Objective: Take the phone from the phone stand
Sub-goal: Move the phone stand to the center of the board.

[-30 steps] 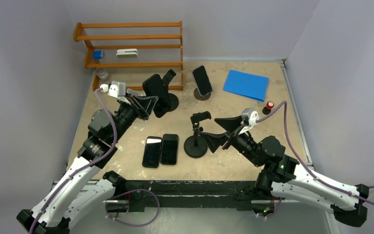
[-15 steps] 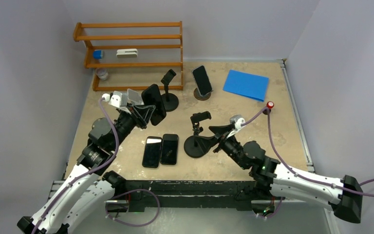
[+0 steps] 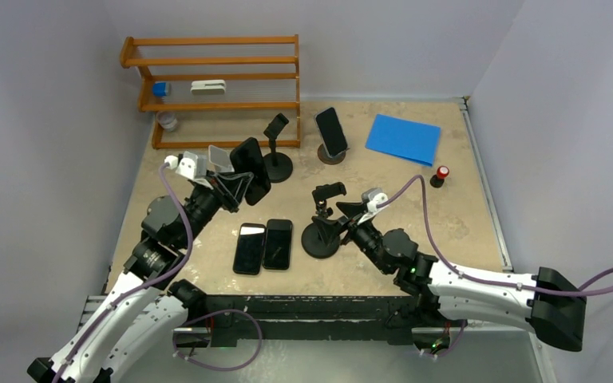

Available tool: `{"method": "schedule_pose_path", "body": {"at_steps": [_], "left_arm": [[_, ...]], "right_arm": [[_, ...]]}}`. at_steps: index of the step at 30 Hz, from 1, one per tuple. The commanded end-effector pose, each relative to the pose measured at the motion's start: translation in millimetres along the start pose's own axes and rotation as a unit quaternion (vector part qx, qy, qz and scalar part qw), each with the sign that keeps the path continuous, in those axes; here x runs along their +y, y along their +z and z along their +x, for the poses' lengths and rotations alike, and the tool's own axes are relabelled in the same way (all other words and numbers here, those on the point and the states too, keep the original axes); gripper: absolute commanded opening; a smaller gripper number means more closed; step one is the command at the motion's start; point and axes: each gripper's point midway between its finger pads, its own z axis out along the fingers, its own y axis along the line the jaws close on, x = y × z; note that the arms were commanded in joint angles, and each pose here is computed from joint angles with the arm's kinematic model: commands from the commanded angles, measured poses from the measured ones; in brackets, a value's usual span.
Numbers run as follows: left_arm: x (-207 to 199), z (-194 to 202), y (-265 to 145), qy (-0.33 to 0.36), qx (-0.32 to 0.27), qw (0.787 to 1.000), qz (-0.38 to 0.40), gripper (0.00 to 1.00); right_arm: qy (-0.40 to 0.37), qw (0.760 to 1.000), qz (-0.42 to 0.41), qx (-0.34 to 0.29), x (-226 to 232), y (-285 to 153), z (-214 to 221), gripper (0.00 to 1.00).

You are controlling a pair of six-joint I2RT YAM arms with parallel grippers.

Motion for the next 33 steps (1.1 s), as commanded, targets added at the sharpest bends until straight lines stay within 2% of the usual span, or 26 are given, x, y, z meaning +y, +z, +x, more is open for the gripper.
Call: {"method": "schedule_pose_path", "body": {"at_steps": [1, 5, 19, 33], "left_arm": [[-14.8, -34.2, 0.7, 0.010, -0.061, 0.998, 0.028, 0.00], [-14.9, -32.6, 1.9, 0.009, -0.058, 0.998, 0.029, 0.00], [-14.9, -31.4, 2.5, 0.007, -0.056, 0.998, 0.028, 0.00], [-17.9, -31.2, 1.1, 0.008, -0.056, 0.998, 0.033, 0.00]], "right_arm": [[-0.011, 0.999, 0.007, -0.046, 4.4, 10.6, -28.6, 0.82], [-0.022, 0.999, 0.014, -0.043, 2.0, 14.6, -24.6, 0.79], [-0.064, 0.997, 0.017, -0.034, 4.1, 35.6, -9.2, 0.61], [-0.078, 0.996, 0.037, -0.032, -1.5, 41.1, -8.8, 0.30]]}}
